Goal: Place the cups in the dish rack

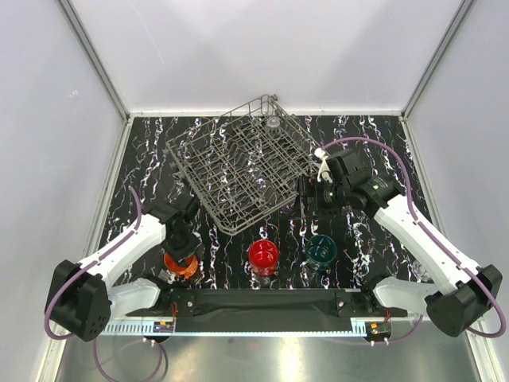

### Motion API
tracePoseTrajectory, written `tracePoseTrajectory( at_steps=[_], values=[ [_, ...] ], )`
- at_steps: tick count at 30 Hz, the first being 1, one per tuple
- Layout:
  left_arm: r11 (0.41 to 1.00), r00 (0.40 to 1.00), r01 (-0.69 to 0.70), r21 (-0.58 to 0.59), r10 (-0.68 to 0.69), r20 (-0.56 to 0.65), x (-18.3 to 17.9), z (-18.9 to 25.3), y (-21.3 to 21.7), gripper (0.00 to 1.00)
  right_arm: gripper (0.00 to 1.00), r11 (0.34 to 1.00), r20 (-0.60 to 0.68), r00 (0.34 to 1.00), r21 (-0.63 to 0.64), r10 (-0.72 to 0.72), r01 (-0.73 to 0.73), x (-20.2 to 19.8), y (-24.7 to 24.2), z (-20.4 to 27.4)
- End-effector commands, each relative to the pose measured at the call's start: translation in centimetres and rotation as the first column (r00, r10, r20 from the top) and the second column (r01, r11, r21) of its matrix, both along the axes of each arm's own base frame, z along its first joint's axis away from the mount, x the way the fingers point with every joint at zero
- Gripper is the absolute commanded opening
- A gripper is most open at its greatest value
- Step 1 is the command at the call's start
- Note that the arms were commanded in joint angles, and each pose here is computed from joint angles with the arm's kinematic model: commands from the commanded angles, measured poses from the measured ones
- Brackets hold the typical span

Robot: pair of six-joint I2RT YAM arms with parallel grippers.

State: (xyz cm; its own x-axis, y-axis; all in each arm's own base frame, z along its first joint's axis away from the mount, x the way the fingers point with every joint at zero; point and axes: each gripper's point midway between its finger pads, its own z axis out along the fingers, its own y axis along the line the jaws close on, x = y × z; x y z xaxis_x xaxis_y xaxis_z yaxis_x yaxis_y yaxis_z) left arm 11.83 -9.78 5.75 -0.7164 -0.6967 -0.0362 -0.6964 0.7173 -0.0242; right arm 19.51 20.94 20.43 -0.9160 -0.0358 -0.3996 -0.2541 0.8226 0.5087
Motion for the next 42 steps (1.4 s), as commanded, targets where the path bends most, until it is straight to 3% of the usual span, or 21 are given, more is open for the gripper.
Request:
tracePoseTrajectory(
  at_steps=[1,4,8,11,15,19,23,25,27,28,29,30,32,36,42],
  values=[
    [0.999,1.0,-0.029,-0.029,0.029,0.01,0.3,-0.5,-0.7,0.45,0.9,1.0,0.038,0.999,-0.004,-0.027,0.028,-0.2,-0.6,1.1],
    [1.0,1.0,-0.023,-0.005,0.023,0.016,0.2,-0.3,-0.1,0.34,0.9,0.999,0.046,0.998,-0.006,-0.046,0.047,0.0,-0.8,1.4],
    [1.0,0.999,-0.008,0.025,0.007,0.038,0.5,1.0,0.5,0.13,0.92,0.998,0.041,0.998,-0.005,-0.057,0.057,0.4,-0.5,1.6],
    [1.0,0.994,0.001,0.014,-0.003,0.106,1.7,3.2,0.2,0.02,0.92,0.998,0.035,0.998,-0.003,-0.055,0.055,0.7,-0.2,1.9],
    [1.0,0.977,0.022,-0.008,-0.02,0.211,3.2,7.6,0.1,0.0,0.94,0.999,0.035,0.998,0.002,-0.046,0.046,1.1,0.2,2.4],
    [0.994,0.916,0.075,-0.085,-0.035,0.4,5.0,13.3,-0.9,0.0,0.97,0.999,0.022,1.0,0.026,-0.019,0.019,1.4,1.0,3.1],
    [0.951,0.763,0.212,-0.227,-0.016,0.646,7.2,19.4,-3.5,0.0,0.98,0.994,0.002,1.0,0.106,0.017,-0.017,1.4,2.8,4.7],
    [0.896,0.674,0.322,-0.305,0.009,0.739,6.9,22.3,-5.1,0.0,0.98,0.986,0.001,0.999,0.161,0.036,-0.035,1.5,3.7,5.6],
    [0.836,0.535,0.419,-0.354,0.088,0.84,7.5,25.4,-6.4,0.0,0.98,0.97,-0.001,0.998,0.235,0.058,-0.056,1.5,4.9,6.9],
    [0.801,0.497,0.467,-0.375,0.113,0.86,7.3,26.4,-7.2,0.0,0.98,0.963,-0.011,0.998,0.263,0.069,-0.064,1.4,5.4,7.3],
    [0.769,0.402,0.517,-0.375,0.169,0.9,7.7,29.0,-7.6,0.0,0.97,0.953,-0.033,0.997,0.298,0.07,-0.057,1.3,6.0,7.9],
    [0.751,0.388,0.53,-0.393,0.197,0.9,7.8,29.1,-7.9,0.0,0.97,0.932,-0.041,0.994,0.352,0.103,-0.082,1.3,6.9,8.6],
    [0.714,0.291,0.588,-0.379,0.25,0.923,7.5,31.9,-8.2,0.0,0.97,0.901,-0.082,0.991,0.429,0.109,-0.064,1.2,8.0,9.9],
    [0.68,0.18,0.659,-0.322,0.273,0.945,7.2,35.4,-8.7,0.0,0.97,0.801,-0.016,0.981,0.58,0.194,-0.149,1.3,10.2,14.3],
    [0.63,-0.001,0.746,-0.217,0.327,0.945,6.2,41.6,-9.1,0.0,0.96,0.716,0.087,0.946,0.633,0.312,-0.294,0.0,12.0,19.2]
  ],
)
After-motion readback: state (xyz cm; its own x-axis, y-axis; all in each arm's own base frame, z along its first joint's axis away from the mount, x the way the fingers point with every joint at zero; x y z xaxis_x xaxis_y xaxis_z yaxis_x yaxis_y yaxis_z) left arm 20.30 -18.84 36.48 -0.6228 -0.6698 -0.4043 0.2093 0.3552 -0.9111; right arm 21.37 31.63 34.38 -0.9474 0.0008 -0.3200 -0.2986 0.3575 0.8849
